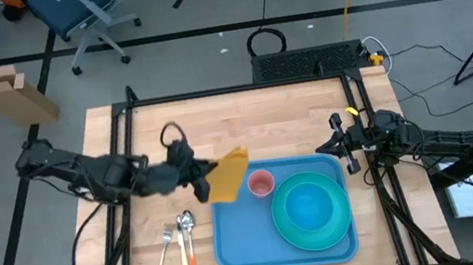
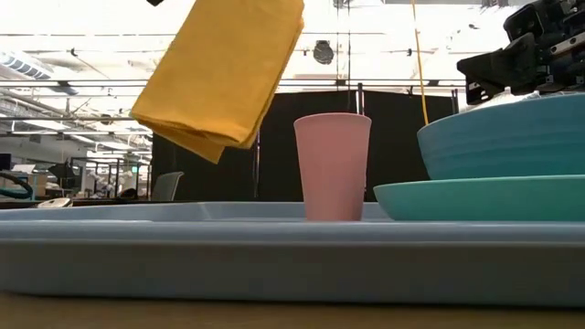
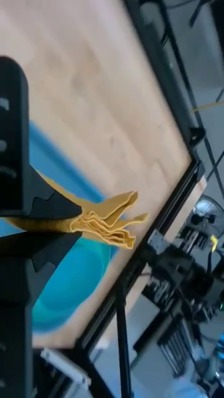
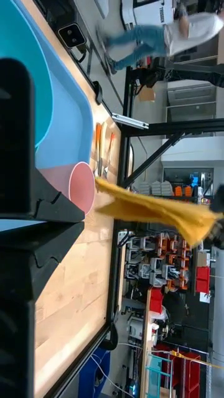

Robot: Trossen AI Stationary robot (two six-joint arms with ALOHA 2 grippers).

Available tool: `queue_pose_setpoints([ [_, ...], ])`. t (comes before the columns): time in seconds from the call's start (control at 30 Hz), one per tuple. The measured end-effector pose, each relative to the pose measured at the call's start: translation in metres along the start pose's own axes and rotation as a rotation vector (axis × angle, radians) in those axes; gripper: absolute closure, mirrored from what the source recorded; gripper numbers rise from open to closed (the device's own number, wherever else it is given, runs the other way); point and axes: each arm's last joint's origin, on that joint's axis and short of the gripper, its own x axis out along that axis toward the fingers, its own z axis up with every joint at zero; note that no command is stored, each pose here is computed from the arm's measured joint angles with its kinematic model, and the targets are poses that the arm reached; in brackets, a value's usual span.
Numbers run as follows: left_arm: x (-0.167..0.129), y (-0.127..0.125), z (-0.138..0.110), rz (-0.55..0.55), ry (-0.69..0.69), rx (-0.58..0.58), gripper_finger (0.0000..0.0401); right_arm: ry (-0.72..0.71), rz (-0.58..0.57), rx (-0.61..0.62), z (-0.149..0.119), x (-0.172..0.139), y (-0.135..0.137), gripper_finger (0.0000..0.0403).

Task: Set up tray
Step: Put the yellow table napkin on the blue serving tray to the bottom left of the pink plastic cup

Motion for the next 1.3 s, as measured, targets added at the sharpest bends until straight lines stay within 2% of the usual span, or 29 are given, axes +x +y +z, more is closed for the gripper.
queue_pose_setpoints([
  [0.2, 0.002, -0.03, -0.031, -0.053, -0.018, -0.101, 0.0387, -0.017, 0.001, -0.008, 0.002, 0.0, 0.0, 0.0403],
  [0.5, 0.032, -0.076, -0.088, -0.143, -0.049, -0.207, 0.0387, -0.039, 0.009, 0.024, 0.004, 0.0, 0.0, 0.0403],
  [0.77, 0.021, -0.099, -0.117, -0.202, -0.085, -0.281, 0.0387, -0.041, 0.059, 0.076, 0.004, 0.0, 0.002, 0.0403],
  [0.87, 0.018, -0.101, -0.131, -0.173, -0.07, -0.301, 0.0387, -0.045, 0.059, 0.074, 0.005, 0.0, 0.002, 0.0403],
  [1.17, 0.033, -0.08, -0.161, 0.049, -0.018, -0.297, 0.0387, -0.044, 0.059, 0.078, 0.005, 0.0, 0.002, 0.0403],
  [1.3, 0.041, -0.069, -0.169, 0.131, 0.043, -0.26, 0.0387, -0.045, 0.059, 0.076, 0.005, 0.0, 0.002, 0.0403],
])
